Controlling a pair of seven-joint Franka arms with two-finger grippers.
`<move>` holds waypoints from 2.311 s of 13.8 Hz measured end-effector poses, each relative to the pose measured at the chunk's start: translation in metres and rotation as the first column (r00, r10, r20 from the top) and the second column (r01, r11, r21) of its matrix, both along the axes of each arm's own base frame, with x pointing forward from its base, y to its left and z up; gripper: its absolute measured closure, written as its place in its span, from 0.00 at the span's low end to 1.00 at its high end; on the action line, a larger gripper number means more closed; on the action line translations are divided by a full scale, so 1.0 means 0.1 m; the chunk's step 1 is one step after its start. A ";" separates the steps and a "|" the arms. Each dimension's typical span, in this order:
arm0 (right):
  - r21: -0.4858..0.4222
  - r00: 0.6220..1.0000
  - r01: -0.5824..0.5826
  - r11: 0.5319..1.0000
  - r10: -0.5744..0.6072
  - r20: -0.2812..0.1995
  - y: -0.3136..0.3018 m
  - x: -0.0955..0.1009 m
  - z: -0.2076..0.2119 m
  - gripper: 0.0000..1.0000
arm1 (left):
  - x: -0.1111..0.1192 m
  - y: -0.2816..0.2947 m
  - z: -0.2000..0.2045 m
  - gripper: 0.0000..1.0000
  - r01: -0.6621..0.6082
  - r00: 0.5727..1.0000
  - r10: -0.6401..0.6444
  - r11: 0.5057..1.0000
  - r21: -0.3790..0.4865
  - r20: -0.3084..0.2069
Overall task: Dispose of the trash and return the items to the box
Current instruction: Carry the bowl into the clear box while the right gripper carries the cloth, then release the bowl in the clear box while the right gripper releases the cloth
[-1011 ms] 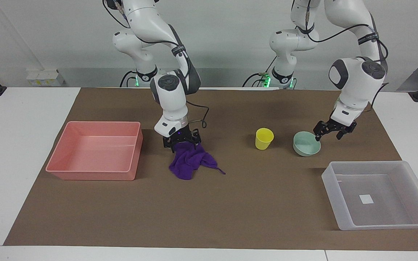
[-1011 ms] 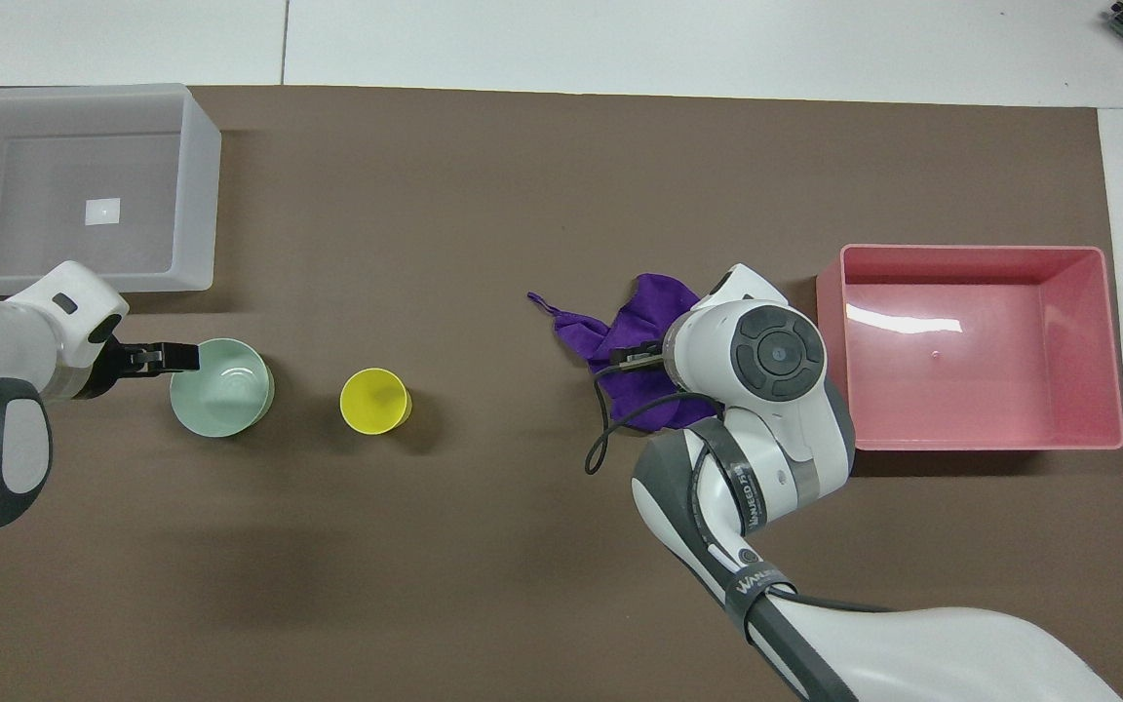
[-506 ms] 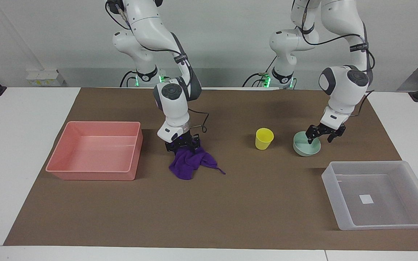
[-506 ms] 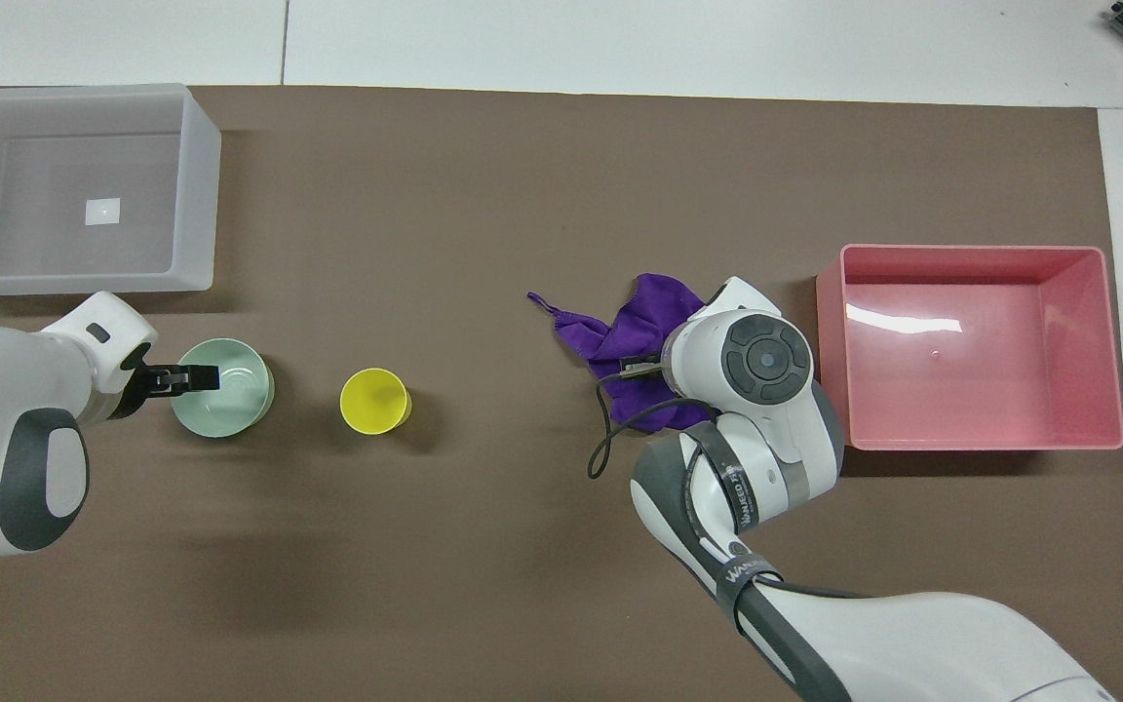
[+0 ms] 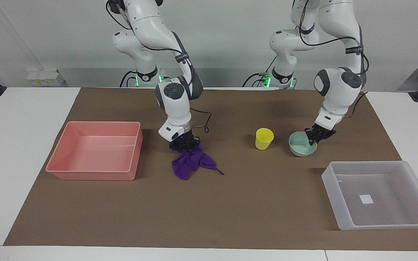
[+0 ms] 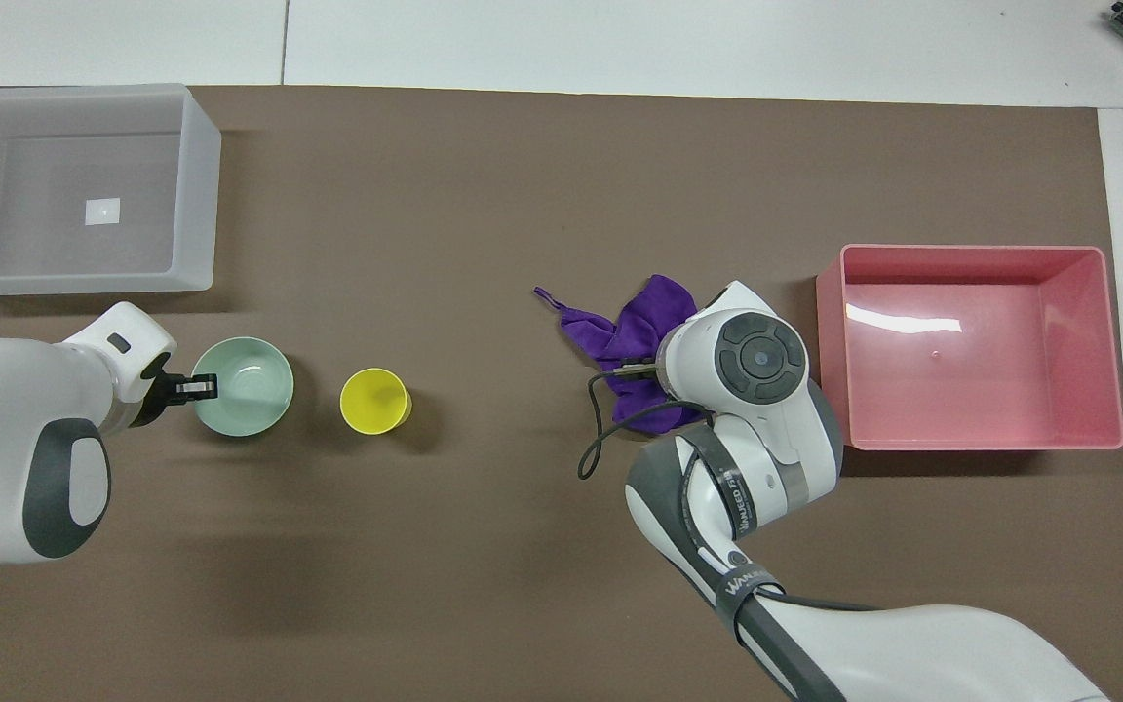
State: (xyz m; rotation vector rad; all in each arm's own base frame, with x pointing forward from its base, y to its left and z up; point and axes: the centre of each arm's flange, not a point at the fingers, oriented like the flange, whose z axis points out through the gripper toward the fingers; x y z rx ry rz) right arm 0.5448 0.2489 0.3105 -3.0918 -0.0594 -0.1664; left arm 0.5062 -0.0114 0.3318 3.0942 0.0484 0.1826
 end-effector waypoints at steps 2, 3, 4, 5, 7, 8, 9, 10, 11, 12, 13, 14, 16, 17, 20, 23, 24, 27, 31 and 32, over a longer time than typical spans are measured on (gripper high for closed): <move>0.001 1.000 0.021 1.000 -0.021 -0.010 -0.05 0.01 0.28 0.93 | 0.01 0.00 0.02 0.98 -0.007 1.000 0.007 1.000 -0.006 0.005; 0.002 0.999 0.036 0.999 -0.036 -0.017 -0.09 0.01 0.45 0.93 | 0.03 0.01 0.05 0.98 -0.008 1.000 0.009 1.000 -0.007 0.012; 0.004 0.999 0.051 0.999 -0.051 -0.020 -0.12 0.02 0.64 0.93 | 0.07 0.02 0.11 0.98 -0.011 1.000 0.011 1.000 -0.007 0.019; 0.008 0.998 0.066 0.998 -0.066 -0.020 -0.17 0.03 0.83 0.93 | 0.12 0.03 0.20 0.98 -0.012 1.000 0.012 1.000 -0.009 0.020; 0.014 0.995 0.098 0.995 -0.097 -0.020 -0.35 0.08 1.23 0.93 | 0.28 0.04 0.53 0.98 -0.009 1.000 0.009 1.000 -0.014 0.003; 0.015 0.993 0.115 0.993 -0.115 -0.018 -0.47 0.12 1.42 0.93 | 0.37 0.04 0.74 0.98 -0.009 1.000 0.009 1.000 -0.016 0.004; 0.009 0.991 0.130 0.992 -0.129 -0.014 -0.59 0.14 1.61 0.93 | 0.45 0.06 0.94 0.98 -0.010 1.000 0.010 1.000 -0.018 0.014; 0.002 0.989 0.145 0.989 -0.145 -0.008 -0.71 0.16 1.79 0.93 | 0.52 0.10 1.10 0.98 -0.015 1.000 0.015 1.000 -0.019 0.026; -0.002 0.987 0.163 0.987 -0.163 0.001 -0.86 0.17 1.98 0.93 | 0.60 0.17 1.22 0.98 -0.026 0.999 0.027 0.999 -0.020 0.040; -0.007 0.984 0.176 0.984 -0.176 0.012 -1.00 0.18 2.14 0.93 | 0.69 0.27 1.31 0.98 -0.038 0.998 0.039 0.999 -0.020 0.049; -0.013 0.983 0.184 0.983 -0.183 0.021 -1.12 0.17 2.26 0.93 | 0.79 0.35 1.35 0.98 -0.049 0.997 0.050 0.999 -0.021 0.052; -0.017 0.982 0.187 0.982 -0.187 0.031 -1.24 0.17 2.37 0.93 | 0.91 0.45 1.39 0.98 -0.062 0.996 0.064 0.998 -0.021 0.058; -0.021 0.981 0.189 0.982 -0.187 0.056 -1.55 0.20 2.55 0.93 | 1.17 0.67 1.41 0.98 -0.090 0.993 0.092 0.996 -0.022 0.073; -0.026 0.981 0.182 0.983 -0.180 0.067 -1.77 0.23 2.61 0.93 | 1.32 0.78 1.41 0.98 -0.101 0.992 0.102 0.995 -0.023 0.070; -0.056 0.988 0.141 0.988 -0.137 0.072 -2.50 0.27 2.63 0.93 | 1.79 1.03 1.33 0.98 -0.119 0.990 0.120 0.993 -0.026 0.071; -0.077 0.992 0.124 0.989 -0.120 0.049 -3.06 0.23 2.44 0.93 | 2.20 1.33 1.05 0.98 -0.110 0.991 0.112 0.994 -0.029 0.073; -0.080 0.992 0.125 0.989 -0.121 0.042 -3.18 0.23 2.29 0.93 | 2.29 1.44 0.87 0.98 -0.114 0.991 0.116 0.993 -0.035 0.063; -0.084 0.991 0.134 0.987 -0.134 0.001 -3.30 0.21 1.73 0.93 | 2.46 1.66 0.48 0.98 -0.126 0.991 0.129 0.991 -0.051 0.048; -0.087 0.990 0.136 0.987 -0.139 -0.030 -3.33 0.18 0.97 0.93 | 2.50 1.68 0.31 0.98 -0.118 0.992 0.119 0.992 -0.039 0.044; -0.088 0.988 0.146 0.985 -0.149 -0.033 -3.39 0.17 0.83 0.93 | 2.51 1.69 0.22 0.98 -0.118 0.992 0.120 0.992 -0.038 0.045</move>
